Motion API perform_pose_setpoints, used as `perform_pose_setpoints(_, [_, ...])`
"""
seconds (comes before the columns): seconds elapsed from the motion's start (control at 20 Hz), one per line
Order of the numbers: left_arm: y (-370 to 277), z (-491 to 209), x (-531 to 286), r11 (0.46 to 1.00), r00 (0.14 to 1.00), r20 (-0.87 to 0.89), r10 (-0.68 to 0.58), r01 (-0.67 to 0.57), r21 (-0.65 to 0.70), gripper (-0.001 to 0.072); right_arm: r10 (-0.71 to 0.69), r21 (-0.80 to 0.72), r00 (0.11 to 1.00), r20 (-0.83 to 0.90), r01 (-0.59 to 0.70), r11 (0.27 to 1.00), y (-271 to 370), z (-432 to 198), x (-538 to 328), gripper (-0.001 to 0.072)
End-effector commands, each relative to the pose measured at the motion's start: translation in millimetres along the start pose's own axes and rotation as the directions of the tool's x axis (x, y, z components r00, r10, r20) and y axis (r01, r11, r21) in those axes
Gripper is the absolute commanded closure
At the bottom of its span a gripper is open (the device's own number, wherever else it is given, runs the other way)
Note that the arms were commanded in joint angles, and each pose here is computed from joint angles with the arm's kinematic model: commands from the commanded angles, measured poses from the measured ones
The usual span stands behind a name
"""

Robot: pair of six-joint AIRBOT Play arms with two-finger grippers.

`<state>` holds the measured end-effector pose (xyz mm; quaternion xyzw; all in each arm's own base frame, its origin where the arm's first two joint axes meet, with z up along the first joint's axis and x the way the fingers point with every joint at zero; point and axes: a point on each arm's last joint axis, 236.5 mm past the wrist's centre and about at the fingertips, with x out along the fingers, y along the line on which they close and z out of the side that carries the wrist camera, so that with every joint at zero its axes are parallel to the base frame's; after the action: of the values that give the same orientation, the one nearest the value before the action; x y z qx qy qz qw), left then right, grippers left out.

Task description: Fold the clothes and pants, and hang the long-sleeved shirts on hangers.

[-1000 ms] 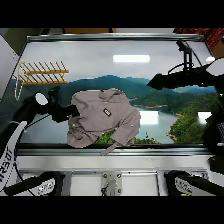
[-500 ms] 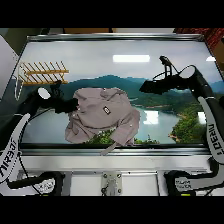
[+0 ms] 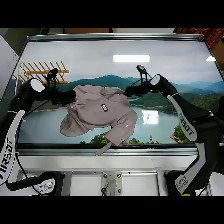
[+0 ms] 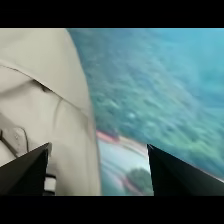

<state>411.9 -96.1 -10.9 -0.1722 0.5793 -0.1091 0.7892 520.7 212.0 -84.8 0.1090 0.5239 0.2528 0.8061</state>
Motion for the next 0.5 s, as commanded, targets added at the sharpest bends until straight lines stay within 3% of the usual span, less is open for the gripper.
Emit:
perform_pose_setpoints(0.0, [2,-2,4,1.000,1.000,-0.015,0.001,-0.001,0.000,0.0694,0.029,-0.032,1.000,-0.008,-0.029,0.999,22,2,31,0.0055])
perform_pose_setpoints(0.05, [1,0,4,1.000,1.000,-0.018,-0.002,0.002,0.000,0.0694,0.033,-0.047,0.999,-0.009,-0.033,0.998,27,2,34,0.0131])
perform_pose_setpoints(0.2, [-3,10,-1,1.000,1.000,-0.004,-0.003,0.003,0.014,0.0694,0.027,-0.073,1.000,0.015,-0.025,0.997,31,10,30,0.0702])
perform_pose_setpoints(0.45, [-20,81,-89,0.976,0.981,0.172,0.090,-0.121,0.179,0.0694,-0.143,-0.255,0.966,0.216,0.197,0.946,25,75,-119,0.0701])
